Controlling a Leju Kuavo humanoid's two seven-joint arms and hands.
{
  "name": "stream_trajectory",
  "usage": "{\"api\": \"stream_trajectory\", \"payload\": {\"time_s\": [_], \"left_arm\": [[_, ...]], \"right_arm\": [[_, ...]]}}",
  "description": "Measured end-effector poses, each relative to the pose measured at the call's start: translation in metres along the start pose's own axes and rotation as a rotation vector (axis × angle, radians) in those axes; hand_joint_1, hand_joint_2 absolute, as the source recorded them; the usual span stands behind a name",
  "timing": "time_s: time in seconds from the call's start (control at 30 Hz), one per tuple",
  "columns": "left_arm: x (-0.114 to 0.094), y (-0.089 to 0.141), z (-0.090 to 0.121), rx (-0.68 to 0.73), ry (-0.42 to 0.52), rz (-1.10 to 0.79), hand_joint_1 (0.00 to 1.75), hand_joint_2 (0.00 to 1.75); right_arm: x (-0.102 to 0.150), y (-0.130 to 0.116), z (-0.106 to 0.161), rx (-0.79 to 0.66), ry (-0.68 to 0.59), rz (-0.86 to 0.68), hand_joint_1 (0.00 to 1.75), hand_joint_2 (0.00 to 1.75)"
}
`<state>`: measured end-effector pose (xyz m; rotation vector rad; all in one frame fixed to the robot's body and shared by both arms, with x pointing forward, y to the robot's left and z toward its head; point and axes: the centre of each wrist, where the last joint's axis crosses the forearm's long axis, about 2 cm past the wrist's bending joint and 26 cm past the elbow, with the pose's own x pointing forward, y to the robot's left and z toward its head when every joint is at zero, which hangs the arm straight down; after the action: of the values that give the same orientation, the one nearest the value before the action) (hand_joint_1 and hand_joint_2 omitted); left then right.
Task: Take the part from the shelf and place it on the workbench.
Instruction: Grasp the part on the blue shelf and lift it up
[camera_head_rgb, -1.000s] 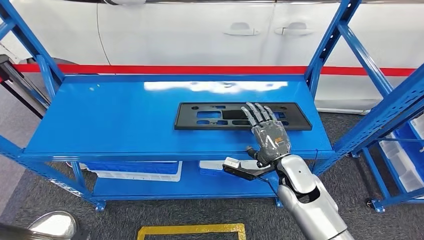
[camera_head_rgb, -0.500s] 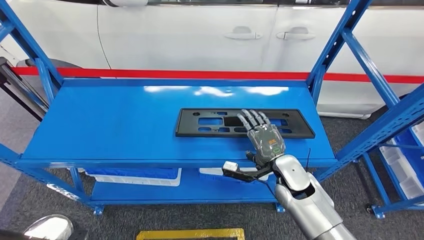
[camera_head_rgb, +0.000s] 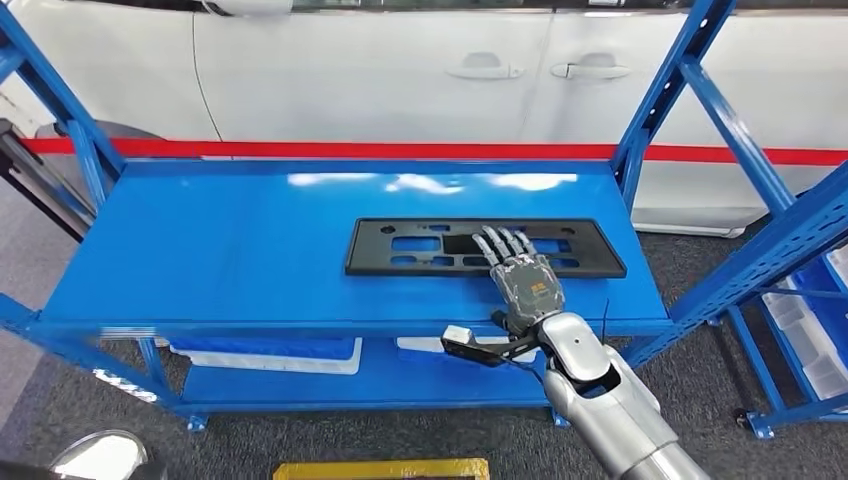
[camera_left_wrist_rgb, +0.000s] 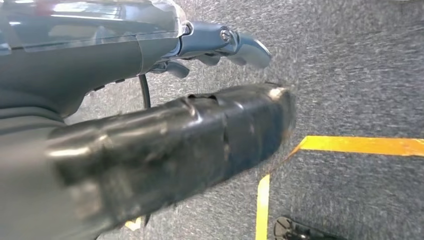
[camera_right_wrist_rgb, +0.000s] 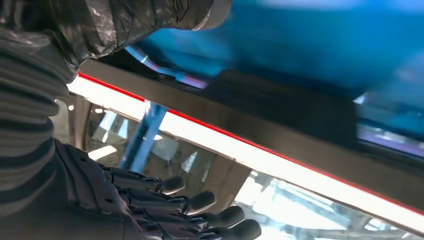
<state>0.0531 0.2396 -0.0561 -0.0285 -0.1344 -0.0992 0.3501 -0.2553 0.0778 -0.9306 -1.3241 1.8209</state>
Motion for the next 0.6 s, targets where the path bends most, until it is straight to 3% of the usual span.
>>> {"api": "stream_trajectory", "payload": {"time_s": [0.6], "left_arm": [[-0.009,0.003,-0.011,-0.048,0.003,-0.056,0.00,0.00]], "right_arm": [[0.027,-0.036,-0.039,-0.023,0.022,-0.022,0.00,1.75]]}}
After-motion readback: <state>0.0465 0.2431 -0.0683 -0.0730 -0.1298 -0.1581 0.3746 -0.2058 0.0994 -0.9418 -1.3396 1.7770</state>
